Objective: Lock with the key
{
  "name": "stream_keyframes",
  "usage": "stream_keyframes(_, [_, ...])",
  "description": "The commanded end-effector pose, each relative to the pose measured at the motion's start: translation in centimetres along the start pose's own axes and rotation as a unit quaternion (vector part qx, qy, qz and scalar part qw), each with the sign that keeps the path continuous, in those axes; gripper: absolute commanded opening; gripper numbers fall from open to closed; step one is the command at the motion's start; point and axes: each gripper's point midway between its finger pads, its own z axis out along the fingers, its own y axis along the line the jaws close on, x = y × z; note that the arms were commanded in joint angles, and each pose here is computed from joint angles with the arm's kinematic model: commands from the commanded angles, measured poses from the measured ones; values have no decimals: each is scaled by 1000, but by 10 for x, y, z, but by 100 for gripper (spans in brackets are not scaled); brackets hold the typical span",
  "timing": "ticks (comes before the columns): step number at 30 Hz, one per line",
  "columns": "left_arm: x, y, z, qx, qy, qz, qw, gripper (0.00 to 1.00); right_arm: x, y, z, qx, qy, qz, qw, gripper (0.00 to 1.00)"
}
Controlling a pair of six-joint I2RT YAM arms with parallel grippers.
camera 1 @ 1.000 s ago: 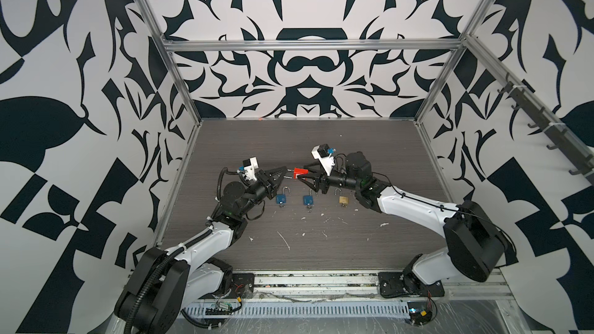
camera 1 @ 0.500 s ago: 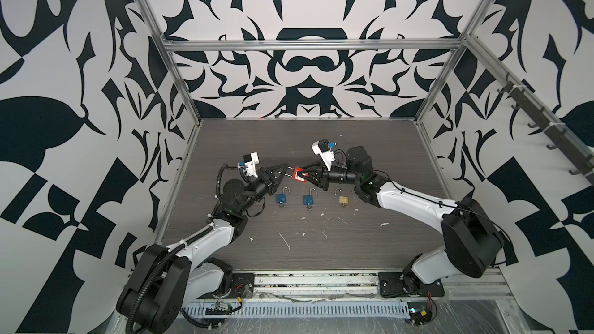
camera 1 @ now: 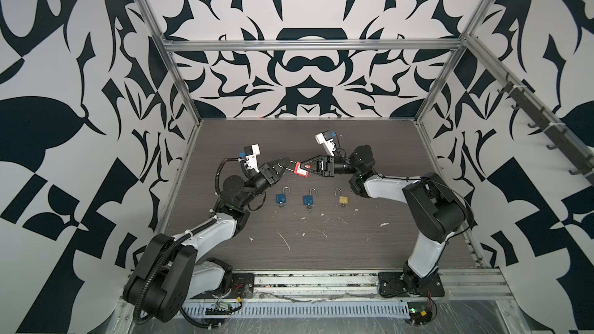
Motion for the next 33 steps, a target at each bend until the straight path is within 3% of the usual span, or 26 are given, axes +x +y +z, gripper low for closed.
stream_keyframes(1, [27, -41, -1, 90, 68, 31, 993, 0, -28, 34, 2, -34, -34, -46, 998, 0])
stream_keyframes(14, [42, -32, 11, 104, 102, 26, 989, 0, -33, 32, 13, -27, -27, -46, 998, 0])
stream_keyframes(25, [63, -29, 21, 118, 138, 43, 982, 0, -41, 45, 28, -65, -23, -20, 997, 0])
stream_keyframes(33, [76, -26, 24, 117, 155, 34, 980, 0, -42, 38, 29, -38, -23, -22, 999, 0])
